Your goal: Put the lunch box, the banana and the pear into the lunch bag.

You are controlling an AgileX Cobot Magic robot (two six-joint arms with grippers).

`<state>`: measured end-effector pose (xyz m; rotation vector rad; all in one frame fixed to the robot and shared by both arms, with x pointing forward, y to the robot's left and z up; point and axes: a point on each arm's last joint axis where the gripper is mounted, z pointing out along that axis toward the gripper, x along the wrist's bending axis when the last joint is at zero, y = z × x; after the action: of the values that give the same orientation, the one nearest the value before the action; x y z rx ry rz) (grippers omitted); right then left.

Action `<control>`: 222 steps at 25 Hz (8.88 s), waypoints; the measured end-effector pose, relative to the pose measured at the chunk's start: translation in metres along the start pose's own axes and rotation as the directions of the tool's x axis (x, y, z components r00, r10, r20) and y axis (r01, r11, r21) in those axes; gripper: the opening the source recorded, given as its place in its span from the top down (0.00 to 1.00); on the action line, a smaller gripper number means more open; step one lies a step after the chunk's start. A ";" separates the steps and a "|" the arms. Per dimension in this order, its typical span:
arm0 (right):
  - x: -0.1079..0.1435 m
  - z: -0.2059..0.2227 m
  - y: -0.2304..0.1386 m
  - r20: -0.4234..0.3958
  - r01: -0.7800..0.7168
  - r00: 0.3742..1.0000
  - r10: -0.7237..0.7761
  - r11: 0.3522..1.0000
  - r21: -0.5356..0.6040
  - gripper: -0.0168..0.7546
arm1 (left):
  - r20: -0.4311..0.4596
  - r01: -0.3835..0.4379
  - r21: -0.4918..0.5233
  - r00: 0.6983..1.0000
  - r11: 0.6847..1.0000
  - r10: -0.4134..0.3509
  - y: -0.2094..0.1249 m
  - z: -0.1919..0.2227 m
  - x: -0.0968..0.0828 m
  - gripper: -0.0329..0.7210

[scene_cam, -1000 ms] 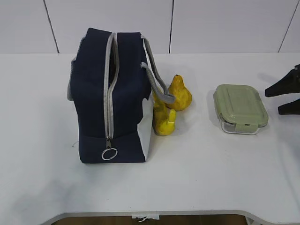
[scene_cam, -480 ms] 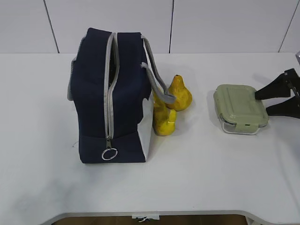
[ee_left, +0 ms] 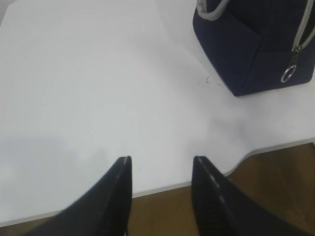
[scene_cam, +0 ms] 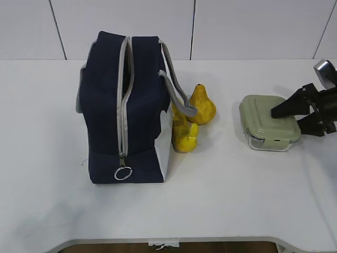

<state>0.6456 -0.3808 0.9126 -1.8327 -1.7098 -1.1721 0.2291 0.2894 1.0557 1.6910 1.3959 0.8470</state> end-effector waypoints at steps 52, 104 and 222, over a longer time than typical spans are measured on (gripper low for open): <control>0.114 -0.056 0.012 -0.014 -0.006 1.000 0.004 0.986 -0.164 0.49 | 0.100 0.060 0.070 0.993 0.996 -0.067 0.032 0.006 -0.005 0.55; 0.285 0.029 -0.027 -0.372 0.233 0.900 -0.226 0.972 -0.029 0.49 | 0.508 0.086 0.555 0.752 0.827 -0.419 0.173 0.289 -0.038 0.44; 0.284 0.095 -0.042 0.132 0.432 0.862 -0.490 0.844 0.317 0.28 | 0.557 -0.070 0.580 0.760 0.811 -0.333 0.165 0.286 -0.039 0.96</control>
<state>0.6117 -0.1215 1.0639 -1.4509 -2.4005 -0.8530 0.5470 0.1917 1.0612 2.0085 1.3065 -0.3115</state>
